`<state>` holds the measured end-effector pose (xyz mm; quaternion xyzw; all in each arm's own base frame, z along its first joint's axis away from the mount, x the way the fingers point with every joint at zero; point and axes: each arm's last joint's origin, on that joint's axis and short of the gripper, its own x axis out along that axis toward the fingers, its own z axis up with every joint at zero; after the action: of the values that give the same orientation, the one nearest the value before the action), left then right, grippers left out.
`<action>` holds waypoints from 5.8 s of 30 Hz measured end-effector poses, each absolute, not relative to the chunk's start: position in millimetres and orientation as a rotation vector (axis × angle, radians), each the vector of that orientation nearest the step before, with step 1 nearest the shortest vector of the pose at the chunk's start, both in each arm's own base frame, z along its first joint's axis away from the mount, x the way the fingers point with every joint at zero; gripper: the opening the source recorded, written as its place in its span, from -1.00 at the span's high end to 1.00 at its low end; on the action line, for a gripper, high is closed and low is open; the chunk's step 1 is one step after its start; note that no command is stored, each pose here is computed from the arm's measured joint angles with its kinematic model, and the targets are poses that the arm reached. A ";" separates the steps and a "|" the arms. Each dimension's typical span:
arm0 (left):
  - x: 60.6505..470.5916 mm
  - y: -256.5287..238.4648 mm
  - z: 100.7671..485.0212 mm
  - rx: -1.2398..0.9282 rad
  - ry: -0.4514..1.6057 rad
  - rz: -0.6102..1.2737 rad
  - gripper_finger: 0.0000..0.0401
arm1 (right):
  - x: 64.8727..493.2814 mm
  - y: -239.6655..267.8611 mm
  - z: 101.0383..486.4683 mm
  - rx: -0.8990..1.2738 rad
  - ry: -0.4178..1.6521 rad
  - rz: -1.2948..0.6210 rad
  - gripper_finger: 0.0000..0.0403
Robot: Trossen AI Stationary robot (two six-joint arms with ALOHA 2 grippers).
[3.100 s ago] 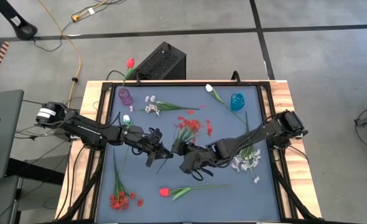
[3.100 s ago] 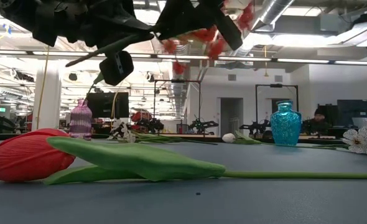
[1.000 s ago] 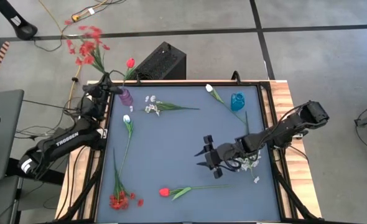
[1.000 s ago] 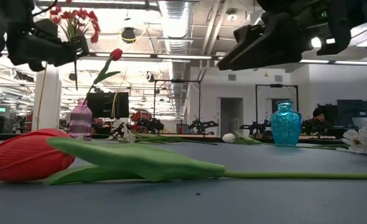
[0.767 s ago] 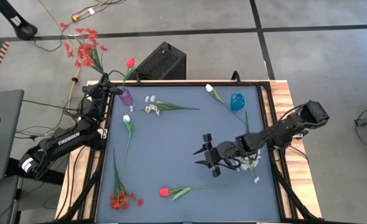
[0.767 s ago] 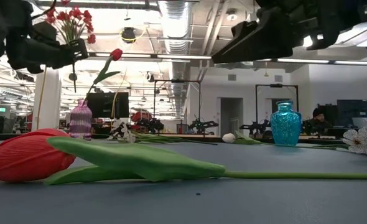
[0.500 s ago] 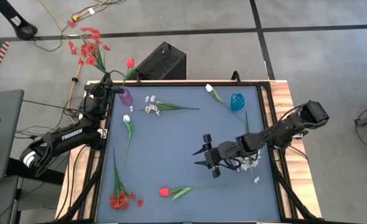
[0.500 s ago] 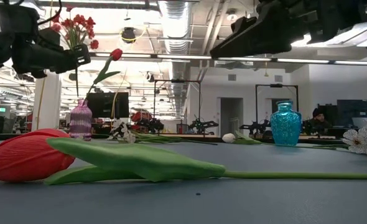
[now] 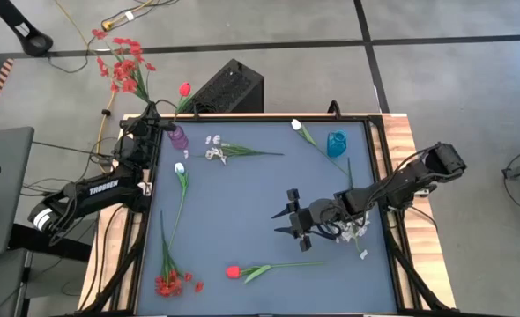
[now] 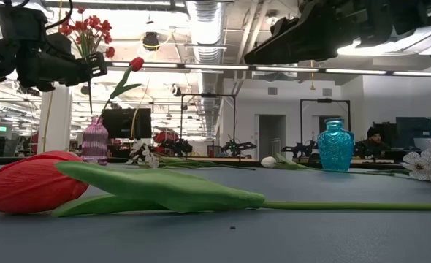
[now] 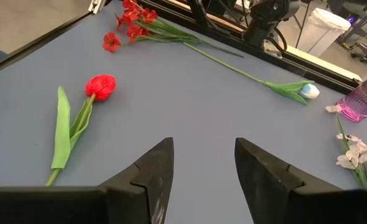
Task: Sort flowers into vase by color
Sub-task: Put the right red flowers into the violet vase, then put the red flower into the violet vase
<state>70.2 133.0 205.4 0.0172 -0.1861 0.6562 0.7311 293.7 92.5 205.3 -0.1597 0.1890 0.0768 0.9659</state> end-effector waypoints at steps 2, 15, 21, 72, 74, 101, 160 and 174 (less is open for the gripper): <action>70.2 133.1 205.3 0.039 -0.408 1.446 1.00 | 293.7 92.5 205.3 -0.323 0.382 0.155 0.03; 78.8 128.8 204.0 0.034 -0.385 1.409 1.00 | 294.0 92.6 206.1 -0.322 0.374 0.155 0.03; 80.2 130.2 203.3 0.063 -0.372 1.438 1.00 | 295.0 89.9 206.4 -0.338 0.371 0.149 0.03; 98.3 138.3 183.3 0.106 -0.236 1.528 1.00 | 295.0 89.7 206.3 -0.363 0.370 0.154 0.03; 98.5 138.4 182.4 0.106 -0.225 1.527 0.99 | 294.9 89.7 206.2 -0.363 0.372 0.154 0.03; 108.6 131.9 165.1 0.099 0.030 1.448 0.41 | 294.2 91.4 205.7 -0.365 0.376 0.161 0.03; 111.9 136.6 225.0 -0.133 0.840 1.277 0.41 | 291.0 99.0 204.1 -0.349 0.391 0.184 0.03; 113.0 113.3 261.5 -0.368 0.990 0.945 0.41 | 291.4 98.5 204.6 -0.346 0.386 0.181 0.03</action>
<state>113.0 113.3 261.5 -0.1688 0.4545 0.4339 0.7594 291.4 98.5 204.6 -0.1711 0.1907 0.0896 0.9625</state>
